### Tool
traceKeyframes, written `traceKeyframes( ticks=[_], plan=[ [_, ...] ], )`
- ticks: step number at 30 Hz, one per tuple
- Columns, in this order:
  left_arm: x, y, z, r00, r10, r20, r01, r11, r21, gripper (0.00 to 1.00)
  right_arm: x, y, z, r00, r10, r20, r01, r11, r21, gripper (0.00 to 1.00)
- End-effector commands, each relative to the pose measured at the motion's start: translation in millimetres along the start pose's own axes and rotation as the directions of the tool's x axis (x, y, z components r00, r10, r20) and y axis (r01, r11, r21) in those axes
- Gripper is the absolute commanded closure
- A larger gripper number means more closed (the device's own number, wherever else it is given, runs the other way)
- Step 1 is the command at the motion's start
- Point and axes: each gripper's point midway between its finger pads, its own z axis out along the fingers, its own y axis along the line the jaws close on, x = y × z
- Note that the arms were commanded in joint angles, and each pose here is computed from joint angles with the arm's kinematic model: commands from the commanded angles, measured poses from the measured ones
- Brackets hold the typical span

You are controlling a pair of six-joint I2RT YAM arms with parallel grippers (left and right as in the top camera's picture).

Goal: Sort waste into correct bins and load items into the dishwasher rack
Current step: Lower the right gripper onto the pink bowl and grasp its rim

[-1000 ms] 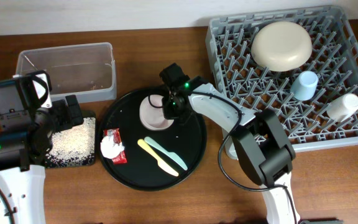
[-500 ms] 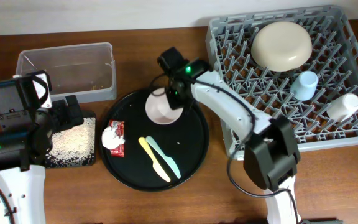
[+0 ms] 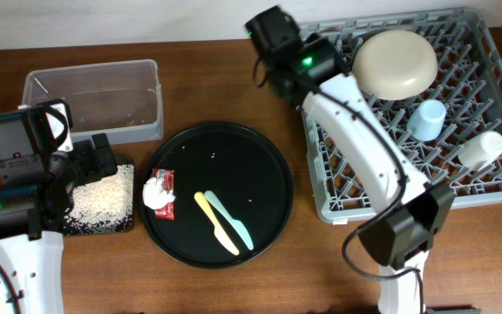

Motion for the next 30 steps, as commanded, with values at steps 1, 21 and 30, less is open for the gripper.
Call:
traceKeyframes(
  ticks=[1,21,30],
  plan=[
    [-4,3,-3,1.0,-0.003,0.014,0.003,1.0,-0.009,0.01,17,-54,39,0.986,-0.1,-0.131,0.125,0.971,0.204,0.96],
    [-4,3,-3,1.0,-0.003,0.014,0.003,1.0,-0.009,0.0,20,-65,124,0.941,-0.054,-0.334,0.214,0.86,0.464,0.96],
    [-4,3,-3,1.0,-0.003,0.014,0.003,1.0,-0.009,0.01,18,-67,120,0.957,0.122,-0.265,0.056,0.815,0.577,0.96]
  ],
)
